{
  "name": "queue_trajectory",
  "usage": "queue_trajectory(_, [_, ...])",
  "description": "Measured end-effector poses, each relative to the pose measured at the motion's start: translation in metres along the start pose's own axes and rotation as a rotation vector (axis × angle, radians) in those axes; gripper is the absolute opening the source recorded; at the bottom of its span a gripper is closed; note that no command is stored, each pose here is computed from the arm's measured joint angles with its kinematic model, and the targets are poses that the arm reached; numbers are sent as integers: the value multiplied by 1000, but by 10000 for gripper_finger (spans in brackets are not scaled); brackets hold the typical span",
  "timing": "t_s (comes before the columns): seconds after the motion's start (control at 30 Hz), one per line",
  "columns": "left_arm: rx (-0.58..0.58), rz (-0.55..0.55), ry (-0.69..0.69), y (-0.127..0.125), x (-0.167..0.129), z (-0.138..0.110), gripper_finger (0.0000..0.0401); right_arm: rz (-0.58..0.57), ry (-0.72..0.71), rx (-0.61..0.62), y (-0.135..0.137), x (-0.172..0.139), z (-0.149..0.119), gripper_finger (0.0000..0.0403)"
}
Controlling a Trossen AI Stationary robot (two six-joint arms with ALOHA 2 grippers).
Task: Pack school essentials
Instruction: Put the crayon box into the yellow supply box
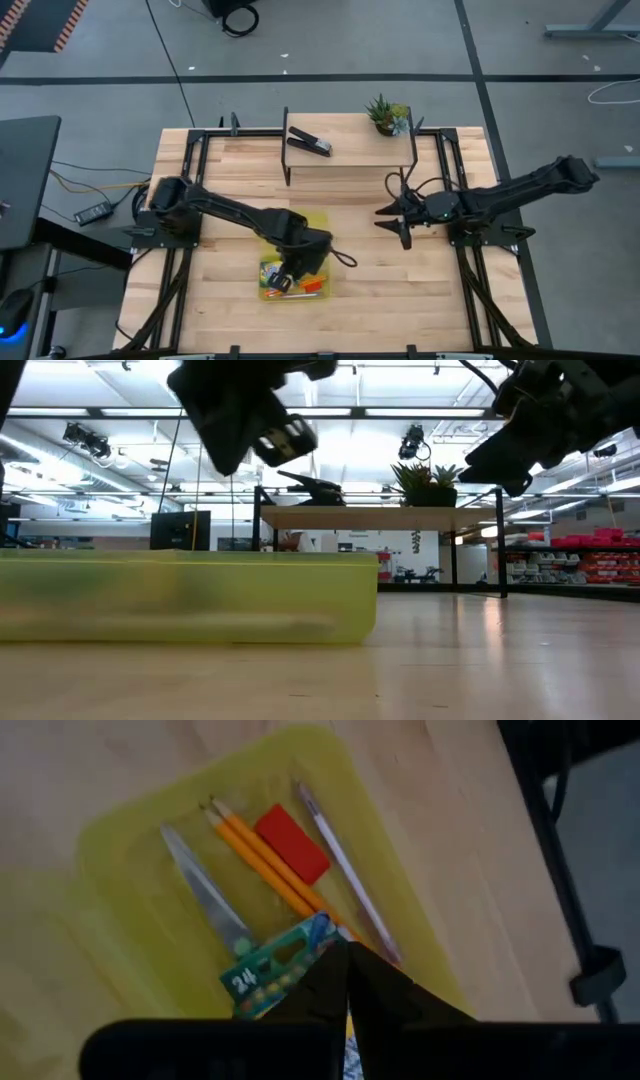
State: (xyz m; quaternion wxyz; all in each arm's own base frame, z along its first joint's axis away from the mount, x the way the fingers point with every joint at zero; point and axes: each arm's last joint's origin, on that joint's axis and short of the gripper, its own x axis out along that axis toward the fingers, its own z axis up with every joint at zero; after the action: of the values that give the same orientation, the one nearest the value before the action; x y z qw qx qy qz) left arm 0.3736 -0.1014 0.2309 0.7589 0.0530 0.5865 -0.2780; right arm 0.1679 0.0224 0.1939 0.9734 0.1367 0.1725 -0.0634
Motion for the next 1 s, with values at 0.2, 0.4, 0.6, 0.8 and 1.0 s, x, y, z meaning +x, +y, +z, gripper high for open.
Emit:
queue_trajectory(0.2, [-96,22,-107,-9,-7,-33,8,37,18,-16,10,17,-7,177])
queue_trajectory(0.4, [-192,64,-264,-14,-16,-60,10,51,34,-63,21,36,-7,177])
queue_trajectory(0.6, [-298,188,-372,-19,-26,-90,4,53,45,-87,36,60,11,177])
queue_trajectory(0.8, [-326,286,-459,-26,-34,-123,6,68,53,-107,54,91,30,177])
queue_trajectory(1.0, [-341,300,-561,-35,-41,-152,5,85,77,-102,75,129,39,177])
